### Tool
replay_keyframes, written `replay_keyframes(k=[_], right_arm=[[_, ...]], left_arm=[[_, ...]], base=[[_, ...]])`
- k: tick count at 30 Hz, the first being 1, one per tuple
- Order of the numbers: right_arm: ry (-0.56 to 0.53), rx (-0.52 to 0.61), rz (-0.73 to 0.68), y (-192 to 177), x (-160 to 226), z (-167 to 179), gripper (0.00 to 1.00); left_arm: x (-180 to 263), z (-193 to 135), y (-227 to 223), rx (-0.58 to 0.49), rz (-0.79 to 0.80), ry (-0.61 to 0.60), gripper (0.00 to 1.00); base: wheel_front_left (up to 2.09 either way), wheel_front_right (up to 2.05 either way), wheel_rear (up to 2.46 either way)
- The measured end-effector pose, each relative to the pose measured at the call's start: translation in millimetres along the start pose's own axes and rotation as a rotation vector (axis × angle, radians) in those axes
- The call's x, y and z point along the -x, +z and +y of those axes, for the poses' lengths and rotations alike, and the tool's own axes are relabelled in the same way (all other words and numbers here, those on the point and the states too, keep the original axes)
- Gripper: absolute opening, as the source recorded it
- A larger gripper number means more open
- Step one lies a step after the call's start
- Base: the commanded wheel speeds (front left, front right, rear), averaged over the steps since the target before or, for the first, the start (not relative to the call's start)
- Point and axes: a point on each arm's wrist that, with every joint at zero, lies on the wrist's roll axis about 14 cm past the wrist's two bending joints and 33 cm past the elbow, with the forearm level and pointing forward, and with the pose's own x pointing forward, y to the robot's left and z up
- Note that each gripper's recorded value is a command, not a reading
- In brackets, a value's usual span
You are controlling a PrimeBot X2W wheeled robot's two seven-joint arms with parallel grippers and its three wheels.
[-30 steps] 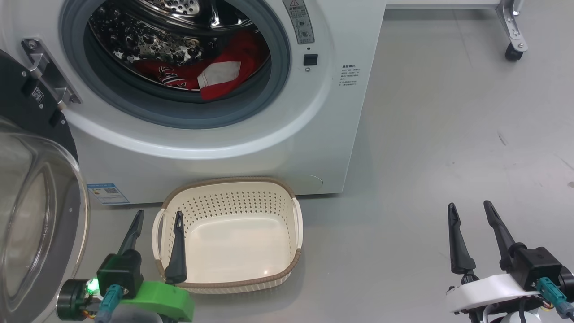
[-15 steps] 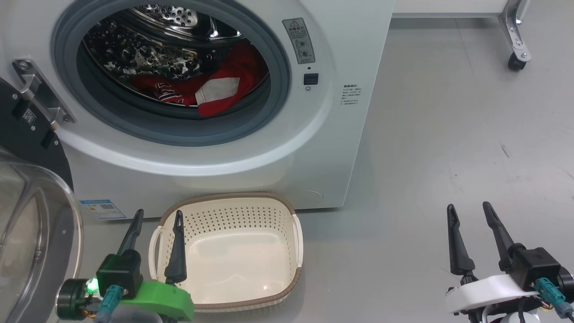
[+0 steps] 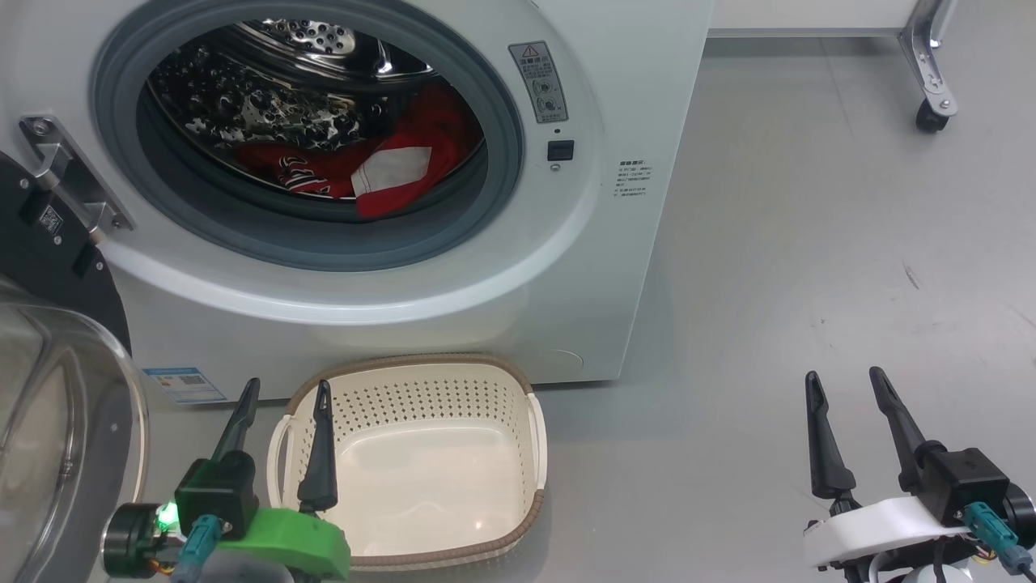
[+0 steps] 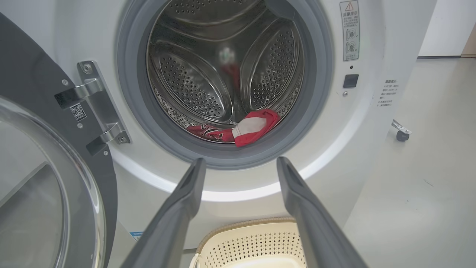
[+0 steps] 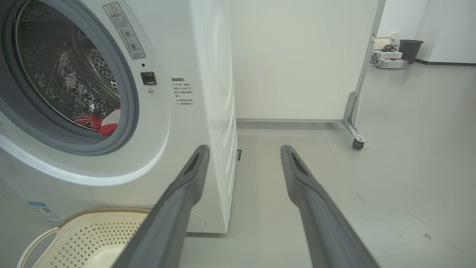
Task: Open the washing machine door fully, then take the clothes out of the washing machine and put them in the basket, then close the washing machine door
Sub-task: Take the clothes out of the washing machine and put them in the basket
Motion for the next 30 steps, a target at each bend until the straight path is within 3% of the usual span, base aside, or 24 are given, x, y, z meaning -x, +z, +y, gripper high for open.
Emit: replay_keyframes(k=[24,30], right_arm=[[-0.003,0.000,0.035,-11.0,-4.6,-2.7,1.00],[-0.001,0.006,0.052,-16.3,-13.6,-7.2,1.00]], left_arm=[[-15.9,-11.8,-8.1,0.005,0.025,-0.035,1.00],[-38.4,-19.4,-34.2,0.019,0.139,-0.067,1.00]], base=[[0.00,0.00,0.00],[0.00,0.00,0.00]])
